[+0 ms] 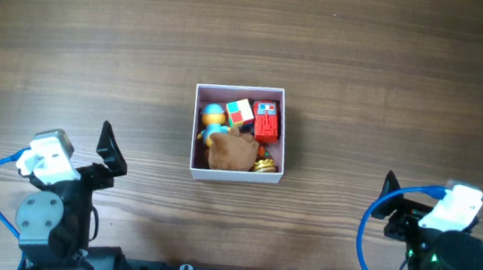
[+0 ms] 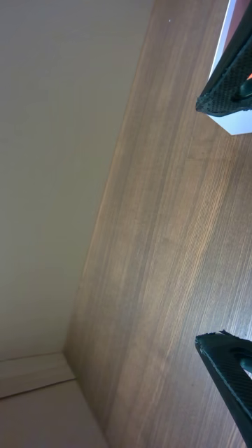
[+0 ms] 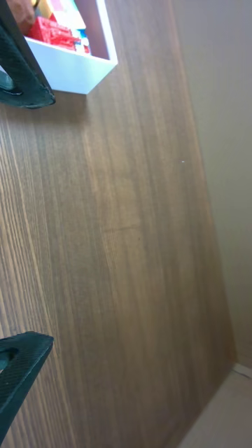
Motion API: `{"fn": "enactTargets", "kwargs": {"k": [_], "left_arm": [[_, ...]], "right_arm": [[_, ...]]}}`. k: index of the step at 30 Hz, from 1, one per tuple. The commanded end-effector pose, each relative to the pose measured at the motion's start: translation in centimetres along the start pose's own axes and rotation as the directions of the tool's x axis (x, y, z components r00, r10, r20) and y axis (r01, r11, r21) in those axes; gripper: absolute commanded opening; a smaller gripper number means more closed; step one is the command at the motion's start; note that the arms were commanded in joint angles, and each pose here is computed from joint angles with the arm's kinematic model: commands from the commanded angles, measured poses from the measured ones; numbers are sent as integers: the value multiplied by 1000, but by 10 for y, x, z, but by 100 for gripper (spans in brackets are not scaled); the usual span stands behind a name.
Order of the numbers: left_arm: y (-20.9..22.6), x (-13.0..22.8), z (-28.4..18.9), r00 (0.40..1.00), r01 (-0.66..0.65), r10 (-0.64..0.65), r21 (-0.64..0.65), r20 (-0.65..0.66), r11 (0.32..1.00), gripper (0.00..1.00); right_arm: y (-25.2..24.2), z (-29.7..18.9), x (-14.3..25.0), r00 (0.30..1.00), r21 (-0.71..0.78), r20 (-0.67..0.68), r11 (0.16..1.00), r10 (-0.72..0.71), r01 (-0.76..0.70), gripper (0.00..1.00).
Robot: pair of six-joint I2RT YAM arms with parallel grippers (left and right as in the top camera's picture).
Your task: Pack container
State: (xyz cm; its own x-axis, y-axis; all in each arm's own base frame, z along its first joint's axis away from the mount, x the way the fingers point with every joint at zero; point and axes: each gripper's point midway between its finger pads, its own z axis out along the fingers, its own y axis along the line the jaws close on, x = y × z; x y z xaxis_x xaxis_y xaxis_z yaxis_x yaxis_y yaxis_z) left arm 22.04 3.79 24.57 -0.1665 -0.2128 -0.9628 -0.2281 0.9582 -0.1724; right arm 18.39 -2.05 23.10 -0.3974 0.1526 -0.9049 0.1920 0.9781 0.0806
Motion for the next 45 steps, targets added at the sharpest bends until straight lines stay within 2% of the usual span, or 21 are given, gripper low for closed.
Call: {"fn": "enactTargets", "kwargs": {"k": [1,7,12,18,20,26,28,33,36,38,45], "left_arm": [[-3,8,1,1000,-21,22,21,-18,1000,100],[-1,19,0,998,-25,26,13,-64,1000,100],[6,50,-4,981,-39,37,-8,-190,999,100],[16,92,-16,930,-63,46,-36,-364,997,100],[19,103,-21,912,-70,47,-42,-408,997,100],[21,112,-25,894,-76,47,-47,-445,996,100],[21,112,-25,894,-76,47,-47,-445,996,100],[21,112,-25,894,-76,47,-47,-445,996,100],[21,112,-25,894,-76,47,-47,-445,996,100],[21,112,-25,894,-76,47,-47,-446,996,100],[21,111,-25,894,-76,47,-48,-445,996,100]], "right_arm": [[0,-5,-3,999,-7,10,999,34,-34,100],[0,-5,-3,999,-7,10,999,34,-34,100],[0,-5,-3,999,-7,10,999,34,-34,100],[-1,-7,0,999,-7,3,999,36,-36,100],[7,-10,-7,995,-69,59,995,77,-73,100],[35,6,-15,952,-244,294,970,90,-16,100],[54,18,-21,913,-309,407,946,40,97,100],[59,39,-14,854,-292,520,942,11,165,100],[59,56,8,872,-296,489,941,3,163,100],[61,70,36,920,-320,392,936,-14,150,100],[60,70,34,918,-317,397,938,-4,142,100]]}}
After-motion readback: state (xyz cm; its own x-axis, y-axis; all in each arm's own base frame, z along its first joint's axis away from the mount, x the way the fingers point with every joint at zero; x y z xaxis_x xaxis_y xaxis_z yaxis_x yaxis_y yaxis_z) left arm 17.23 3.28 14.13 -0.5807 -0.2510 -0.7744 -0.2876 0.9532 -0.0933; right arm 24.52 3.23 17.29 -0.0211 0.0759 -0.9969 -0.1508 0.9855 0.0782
